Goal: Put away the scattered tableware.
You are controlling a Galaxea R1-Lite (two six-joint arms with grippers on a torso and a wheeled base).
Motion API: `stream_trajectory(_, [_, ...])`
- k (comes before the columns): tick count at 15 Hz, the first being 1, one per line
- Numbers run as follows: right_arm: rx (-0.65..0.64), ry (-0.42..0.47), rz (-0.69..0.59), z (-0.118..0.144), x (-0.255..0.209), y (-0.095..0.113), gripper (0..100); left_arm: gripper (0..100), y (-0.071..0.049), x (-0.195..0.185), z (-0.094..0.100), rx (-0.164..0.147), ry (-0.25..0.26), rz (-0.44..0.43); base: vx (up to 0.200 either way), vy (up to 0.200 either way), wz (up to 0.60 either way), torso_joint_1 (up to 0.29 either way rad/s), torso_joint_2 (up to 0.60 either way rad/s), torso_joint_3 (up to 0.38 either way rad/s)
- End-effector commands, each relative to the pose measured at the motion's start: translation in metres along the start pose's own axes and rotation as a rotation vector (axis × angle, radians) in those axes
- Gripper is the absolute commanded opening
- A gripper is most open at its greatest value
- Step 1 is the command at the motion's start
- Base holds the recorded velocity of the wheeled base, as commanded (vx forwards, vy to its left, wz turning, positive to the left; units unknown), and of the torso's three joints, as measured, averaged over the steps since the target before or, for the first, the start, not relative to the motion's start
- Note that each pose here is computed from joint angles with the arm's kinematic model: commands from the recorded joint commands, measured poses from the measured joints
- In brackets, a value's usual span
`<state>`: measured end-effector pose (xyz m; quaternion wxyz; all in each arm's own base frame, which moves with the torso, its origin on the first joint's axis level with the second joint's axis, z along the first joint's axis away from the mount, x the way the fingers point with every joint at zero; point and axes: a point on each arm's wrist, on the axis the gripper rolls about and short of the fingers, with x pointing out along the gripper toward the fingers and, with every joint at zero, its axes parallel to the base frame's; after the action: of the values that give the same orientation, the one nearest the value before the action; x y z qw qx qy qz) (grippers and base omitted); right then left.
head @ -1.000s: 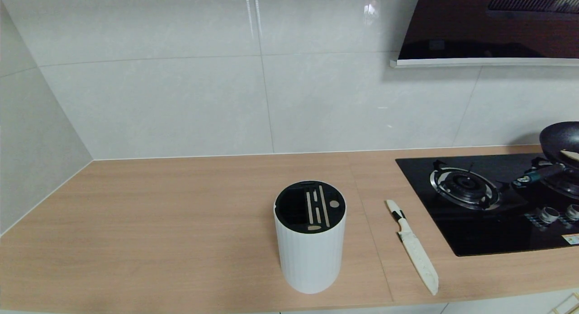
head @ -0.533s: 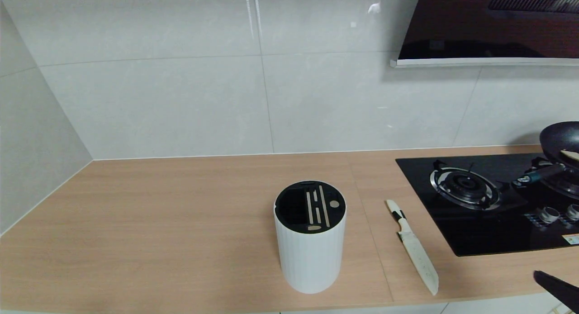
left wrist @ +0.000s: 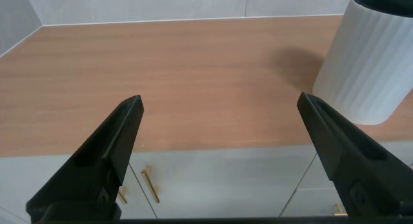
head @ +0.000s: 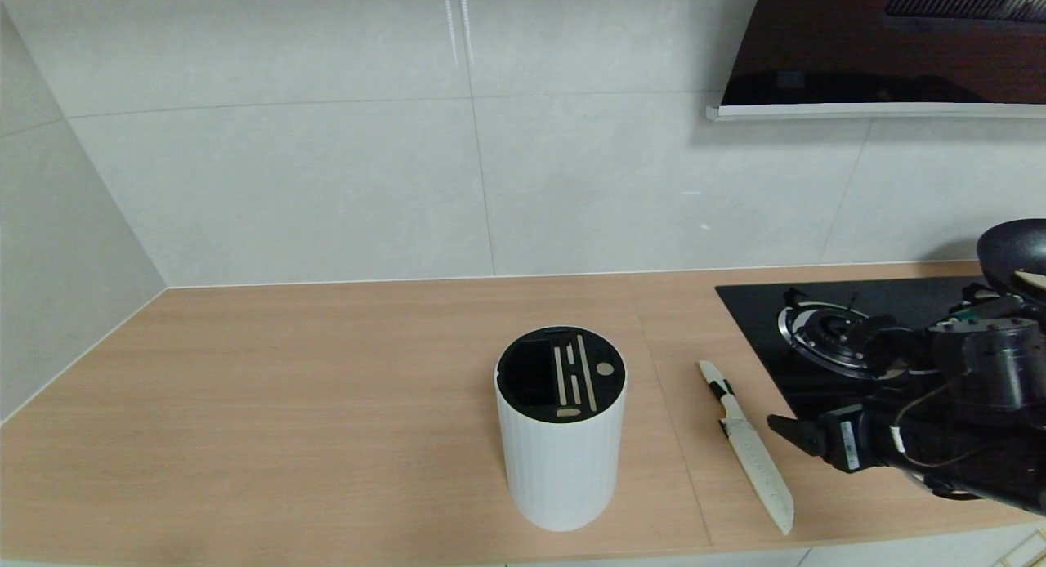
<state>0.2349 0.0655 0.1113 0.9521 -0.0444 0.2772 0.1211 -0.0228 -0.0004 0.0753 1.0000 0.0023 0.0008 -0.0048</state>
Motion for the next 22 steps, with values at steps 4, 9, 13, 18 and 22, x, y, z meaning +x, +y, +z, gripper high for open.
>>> stream_trajectory(4, [-0.014,0.104,0.010,-0.037,0.079,0.005,100,100,0.000,0.000,0.000,0.000,0.000,0.000,0.000,0.000,0.00,0.000,0.00,0.000])
stream_trajectory(9, [-0.012,0.094,0.003,-0.055,0.117,0.005,100,100,0.000,0.000,0.000,0.001,0.000,0.000,0.000,0.000,0.00,0.000,0.00,0.000])
stream_trajectory(13, [-0.007,0.088,0.000,-0.056,0.131,0.005,100,100,0.000,0.000,0.000,0.001,0.000,0.000,0.000,0.000,0.00,0.000,0.00,0.000])
stream_trajectory(18, [0.002,0.065,-0.041,-0.057,0.141,0.001,100,100,0.000,0.000,0.000,0.001,0.000,0.000,0.000,0.000,0.00,0.000,0.00,0.000])
stream_trajectory(22, [0.008,0.060,-0.047,-0.057,0.144,-0.001,100,100,0.000,0.000,0.000,0.001,0.000,0.000,0.000,0.000,0.00,0.000,0.00,0.000])
